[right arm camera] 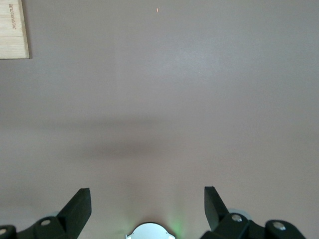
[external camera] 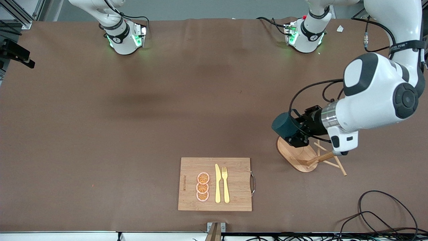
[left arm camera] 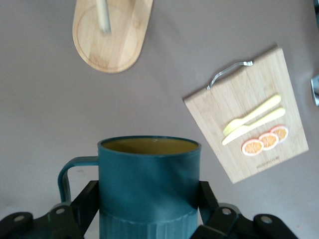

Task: Transfer cup from left to right arm and place
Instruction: 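Lift the teal mug off the stand peg with the left gripper, then carry the teal mug to the table middle with the left gripper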

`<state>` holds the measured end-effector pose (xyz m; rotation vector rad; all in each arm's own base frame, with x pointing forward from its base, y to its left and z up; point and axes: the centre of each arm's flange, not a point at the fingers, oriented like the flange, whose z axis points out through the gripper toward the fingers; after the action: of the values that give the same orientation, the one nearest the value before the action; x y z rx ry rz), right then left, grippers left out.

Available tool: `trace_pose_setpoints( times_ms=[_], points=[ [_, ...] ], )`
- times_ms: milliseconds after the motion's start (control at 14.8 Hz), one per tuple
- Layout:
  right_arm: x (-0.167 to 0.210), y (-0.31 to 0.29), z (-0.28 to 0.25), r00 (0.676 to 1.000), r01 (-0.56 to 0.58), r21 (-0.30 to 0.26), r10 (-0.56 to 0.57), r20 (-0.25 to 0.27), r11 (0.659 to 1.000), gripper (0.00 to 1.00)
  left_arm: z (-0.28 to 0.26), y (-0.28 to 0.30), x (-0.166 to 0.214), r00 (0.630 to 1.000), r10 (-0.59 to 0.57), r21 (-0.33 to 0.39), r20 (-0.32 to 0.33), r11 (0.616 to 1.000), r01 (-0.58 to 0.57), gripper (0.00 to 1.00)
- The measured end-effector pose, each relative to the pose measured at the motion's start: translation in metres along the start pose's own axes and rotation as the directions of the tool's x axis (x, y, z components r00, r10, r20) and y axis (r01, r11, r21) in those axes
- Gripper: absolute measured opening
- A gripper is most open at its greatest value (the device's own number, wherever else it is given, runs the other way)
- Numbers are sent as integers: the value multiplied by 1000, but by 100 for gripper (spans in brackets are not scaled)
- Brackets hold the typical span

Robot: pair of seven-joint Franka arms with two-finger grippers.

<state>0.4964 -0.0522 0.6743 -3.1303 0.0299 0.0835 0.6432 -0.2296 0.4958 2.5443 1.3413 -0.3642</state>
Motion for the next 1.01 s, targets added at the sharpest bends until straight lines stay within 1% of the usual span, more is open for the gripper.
trace_pose_setpoints(
  times_ms=[135, 203, 338, 473, 541, 676, 811, 946, 1014],
  points=[
    [0, 0, 0, 1000, 0, 0, 0, 1, 1000, 100, 6, 6, -35, 996, 54, 30, -71, 998, -52, 85],
    [0, 0, 1, 1000, 0, 0, 0, 1, 1000, 100, 12, 10, -59, 991, 72, 43, -110, 997, -67, 85],
    [1, 0, 1, 1000, 0, 0, 0, 2, 1000, 100, 28, 21, -113, 976, 116, 42, -185, 993, -110, 85],
    [1, 0, 1, 1000, 0, 0, 0, 3, 1000, 100, 46, 27, -168, 943, 187, 44, -274, 982, -182, 85],
    [1, 0, 2, 1000, 0, 0, 0, 4, 1000, 100, 53, 27, -191, 927, 216, 46, -307, 976, -212, 85],
    [3, 1, 4, 1000, -2, 0, 2, 8, 1000, 100, 62, 28, -225, 896, 264, 38, -358, 963, -268, 85],
    [4, 2, 6, 1000, -3, 0, 3, 13, 1000, 100, 70, 29, -254, 857, 307, 22, -414, 944, -328, 85],
    [6, 3, 9, 1000, -5, 0, 5, 19, 1000, 100, 87, 29, -289, 807, 334, 5, -487, 925, -380, 85],
    [9, 4, 12, 1000, -7, -1, 7, 25, 1000, 100, 101, 27, -307, 779, 352, 10, -519, 914, -406, 85]
  ],
)
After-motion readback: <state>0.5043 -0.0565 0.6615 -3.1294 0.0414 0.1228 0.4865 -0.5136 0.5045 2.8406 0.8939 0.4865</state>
